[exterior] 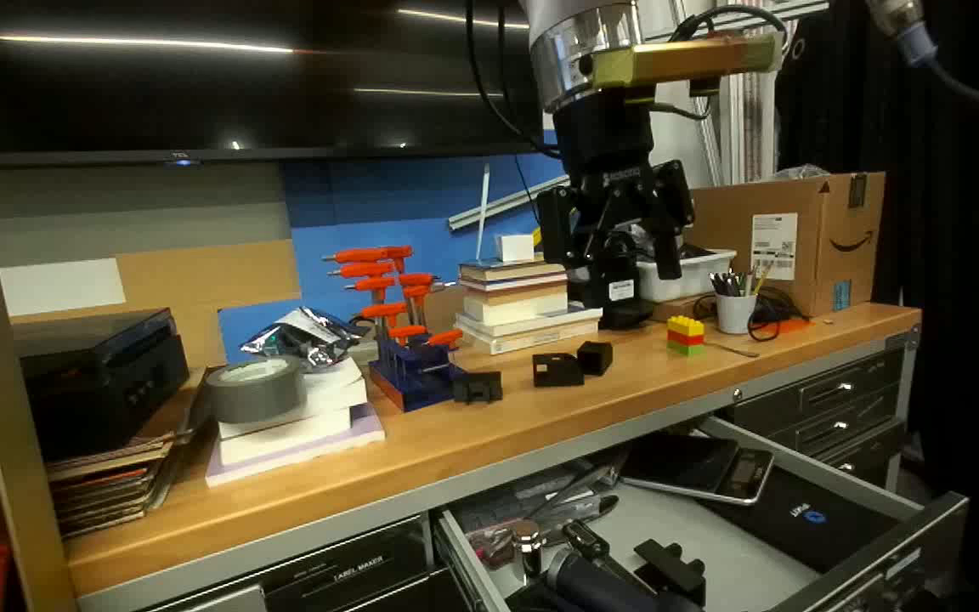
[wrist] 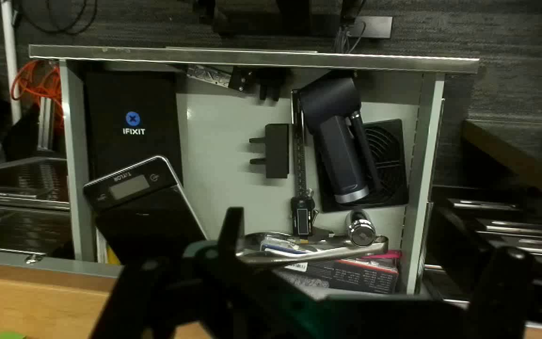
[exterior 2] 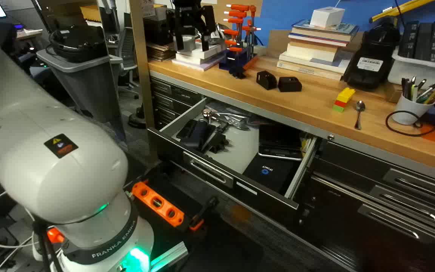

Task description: Place the three objects on the counter inside the open drawer, push the drawer closed

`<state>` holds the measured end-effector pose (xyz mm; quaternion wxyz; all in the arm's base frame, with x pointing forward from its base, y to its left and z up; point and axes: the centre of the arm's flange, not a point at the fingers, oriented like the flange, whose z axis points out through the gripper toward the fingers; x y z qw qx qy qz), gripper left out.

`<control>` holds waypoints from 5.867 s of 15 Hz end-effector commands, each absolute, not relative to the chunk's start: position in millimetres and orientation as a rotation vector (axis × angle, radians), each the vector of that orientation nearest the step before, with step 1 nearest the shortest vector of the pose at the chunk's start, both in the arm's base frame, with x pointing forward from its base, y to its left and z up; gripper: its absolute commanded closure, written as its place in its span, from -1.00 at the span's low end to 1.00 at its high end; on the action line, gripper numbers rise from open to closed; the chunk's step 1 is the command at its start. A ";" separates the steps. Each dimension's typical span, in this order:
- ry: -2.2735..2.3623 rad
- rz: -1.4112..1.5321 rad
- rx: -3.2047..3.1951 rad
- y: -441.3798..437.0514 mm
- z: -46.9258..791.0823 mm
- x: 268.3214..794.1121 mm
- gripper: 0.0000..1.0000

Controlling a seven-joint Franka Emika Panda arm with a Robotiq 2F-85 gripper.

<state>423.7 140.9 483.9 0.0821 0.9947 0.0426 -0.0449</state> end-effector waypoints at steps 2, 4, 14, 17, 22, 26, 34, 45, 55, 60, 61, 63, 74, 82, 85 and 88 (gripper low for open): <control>0.127 -0.119 2.974 141.6 488.4 424.5 -1.00; 0.127 -0.111 2.975 141.8 491.1 424.6 -1.00; -0.078 -0.014 3.149 170.8 451.6 458.8 -1.00; -0.190 0.054 3.221 192.8 432.4 474.0 -1.00; -0.326 0.267 3.280 232.8 401.9 500.2 -1.00; -0.315 0.399 3.283 254.9 377.2 516.4 -1.00; -0.205 0.547 3.187 280.3 328.0 575.8 -1.00; -0.304 0.376 2.866 258.6 306.3 626.2 -1.00; -0.451 0.364 2.874 236.3 288.6 648.7 -1.00; -0.547 0.370 2.919 221.4 280.9 672.9 -1.00; -0.569 0.377 2.927 218.9 281.4 677.2 -1.00; -0.620 0.390 2.940 213.6 281.7 685.4 -1.00; -0.662 0.377 2.939 203.0 280.4 699.4 -0.49; -0.660 0.337 2.929 205.7 283.4 697.6 0.50; -0.664 0.331 2.924 202.8 282.9 696.5 0.43; -0.669 0.321 2.899 184.9 287.7 690.8 0.45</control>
